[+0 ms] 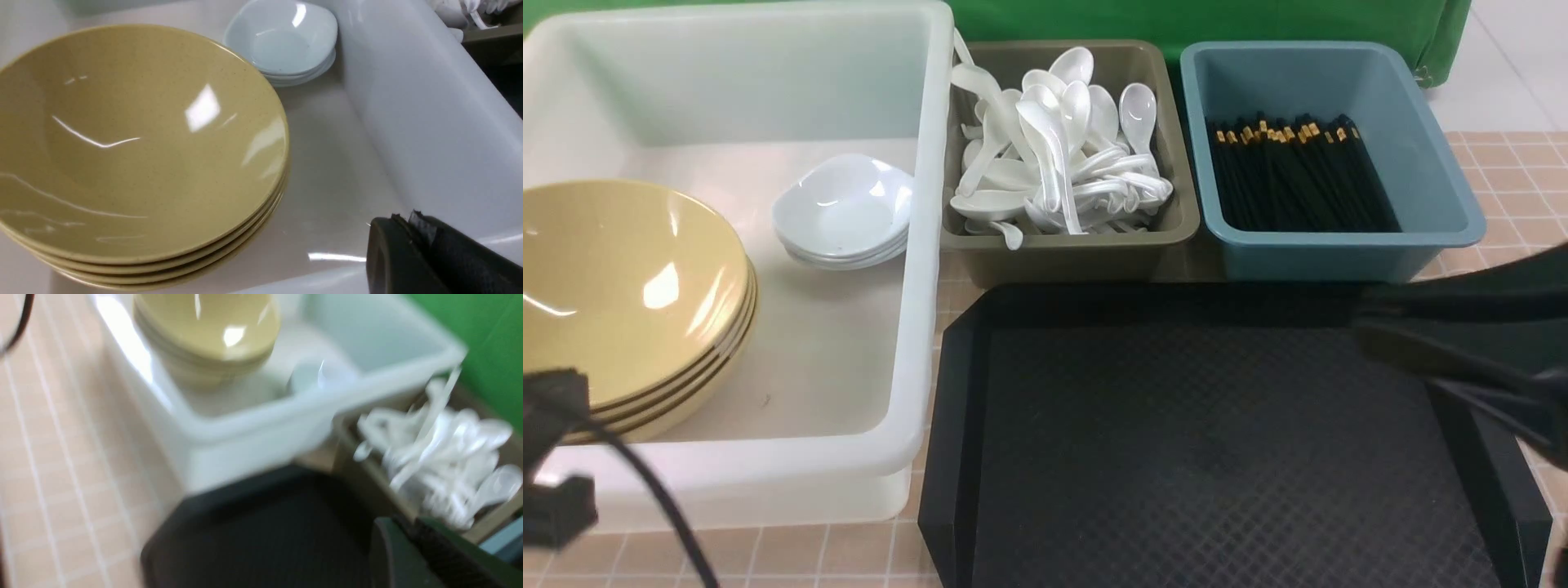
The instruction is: On brown table put chopsticks spoon bowls plates into blue grey white boxes.
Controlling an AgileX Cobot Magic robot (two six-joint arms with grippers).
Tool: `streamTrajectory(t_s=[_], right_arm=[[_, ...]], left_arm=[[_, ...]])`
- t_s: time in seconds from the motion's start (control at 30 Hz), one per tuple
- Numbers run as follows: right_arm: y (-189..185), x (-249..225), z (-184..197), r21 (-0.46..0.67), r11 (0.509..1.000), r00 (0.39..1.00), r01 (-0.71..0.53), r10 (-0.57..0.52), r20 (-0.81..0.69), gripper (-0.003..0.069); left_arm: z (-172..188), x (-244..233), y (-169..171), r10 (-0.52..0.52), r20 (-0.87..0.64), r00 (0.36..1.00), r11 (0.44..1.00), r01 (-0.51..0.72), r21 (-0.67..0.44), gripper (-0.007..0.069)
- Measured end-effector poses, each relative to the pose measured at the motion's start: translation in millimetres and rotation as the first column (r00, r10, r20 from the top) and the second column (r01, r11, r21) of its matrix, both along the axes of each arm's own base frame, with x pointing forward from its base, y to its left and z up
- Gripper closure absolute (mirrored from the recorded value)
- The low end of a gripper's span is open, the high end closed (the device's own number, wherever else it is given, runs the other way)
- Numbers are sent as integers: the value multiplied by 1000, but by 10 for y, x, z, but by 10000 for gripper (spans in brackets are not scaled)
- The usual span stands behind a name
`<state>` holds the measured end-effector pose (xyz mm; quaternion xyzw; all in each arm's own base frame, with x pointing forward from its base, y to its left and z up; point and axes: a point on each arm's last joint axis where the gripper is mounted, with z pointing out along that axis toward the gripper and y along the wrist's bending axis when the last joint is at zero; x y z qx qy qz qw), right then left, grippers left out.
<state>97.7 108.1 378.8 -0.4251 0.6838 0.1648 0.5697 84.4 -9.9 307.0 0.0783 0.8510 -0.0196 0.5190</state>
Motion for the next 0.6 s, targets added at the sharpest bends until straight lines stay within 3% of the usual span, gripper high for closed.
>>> streamTrajectory(t_s=[0.17, 0.6], right_arm=[[-84, -75, -3, 109, 994, 995, -4, -7, 97, 559], [-94, -85, -102, 50, 999, 999, 0, -2, 39, 547]], left_arm=[[-117, -177, -6, 17, 104, 994, 1000, -18, 8, 624], [-200, -234, -12, 18, 117, 993, 1000, -19, 10, 624]])
